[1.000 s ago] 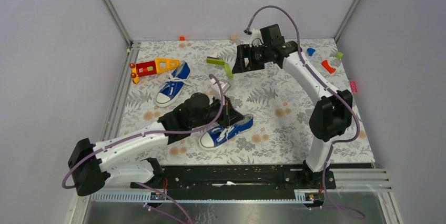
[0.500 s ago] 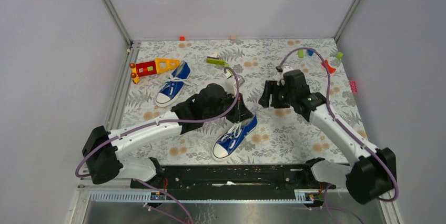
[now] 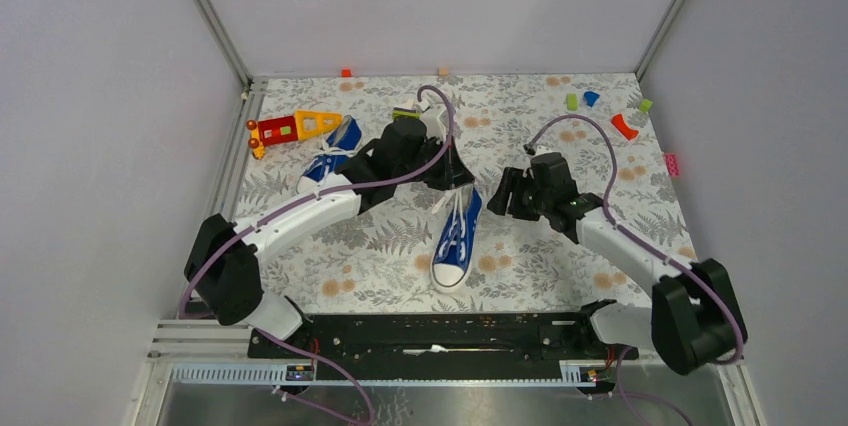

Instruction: Tie the shoes

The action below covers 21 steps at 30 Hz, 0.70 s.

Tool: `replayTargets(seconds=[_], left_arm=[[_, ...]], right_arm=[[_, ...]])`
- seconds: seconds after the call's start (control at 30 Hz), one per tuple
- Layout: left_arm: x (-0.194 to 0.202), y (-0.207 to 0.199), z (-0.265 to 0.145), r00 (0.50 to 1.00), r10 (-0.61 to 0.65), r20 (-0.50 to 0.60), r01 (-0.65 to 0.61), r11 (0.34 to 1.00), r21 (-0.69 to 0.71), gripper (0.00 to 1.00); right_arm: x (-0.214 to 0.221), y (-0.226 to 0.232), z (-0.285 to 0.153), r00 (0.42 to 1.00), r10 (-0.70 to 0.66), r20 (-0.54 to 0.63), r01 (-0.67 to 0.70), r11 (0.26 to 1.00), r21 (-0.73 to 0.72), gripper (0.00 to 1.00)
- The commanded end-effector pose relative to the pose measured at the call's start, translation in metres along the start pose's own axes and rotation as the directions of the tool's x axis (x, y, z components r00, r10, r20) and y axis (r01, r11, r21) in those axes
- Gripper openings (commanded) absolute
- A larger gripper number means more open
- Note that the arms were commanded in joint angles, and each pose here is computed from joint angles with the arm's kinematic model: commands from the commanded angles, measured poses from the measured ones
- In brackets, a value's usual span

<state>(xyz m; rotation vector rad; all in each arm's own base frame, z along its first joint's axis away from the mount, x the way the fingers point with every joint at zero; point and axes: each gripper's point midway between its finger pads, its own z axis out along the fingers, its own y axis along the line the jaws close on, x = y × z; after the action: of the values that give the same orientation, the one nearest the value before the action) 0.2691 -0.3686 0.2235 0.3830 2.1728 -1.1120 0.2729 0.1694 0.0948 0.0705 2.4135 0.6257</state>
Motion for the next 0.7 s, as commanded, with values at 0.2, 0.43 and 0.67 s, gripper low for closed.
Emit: replayTargets(seconds=[0.2,0.43,0.67], left_arm=[[-0.079,-0.013,-0.016,0.980,0.052,0.190,-0.067,0.995,0.073,0.00],[-0.096,0.012,-0.006,0.984,0.095,0.151,-0.105,0.993,0.060,0.00],[-0.106,0.025,0.002,0.981,0.115,0.155,-0.124,0.991,0.047,0.00]], right_arm=[[-0.048,0.050,0.068,0.993,0.111,0.038,-0.101,0.976,-0.190,0.57],[-0.043,0.046,0.092,0.987,0.161,0.023,-0.155,0.972,-0.177,0.56],[-0.012,0.051,0.099,0.984,0.175,-0.022,-0.176,0.965,-0.196,0.50]])
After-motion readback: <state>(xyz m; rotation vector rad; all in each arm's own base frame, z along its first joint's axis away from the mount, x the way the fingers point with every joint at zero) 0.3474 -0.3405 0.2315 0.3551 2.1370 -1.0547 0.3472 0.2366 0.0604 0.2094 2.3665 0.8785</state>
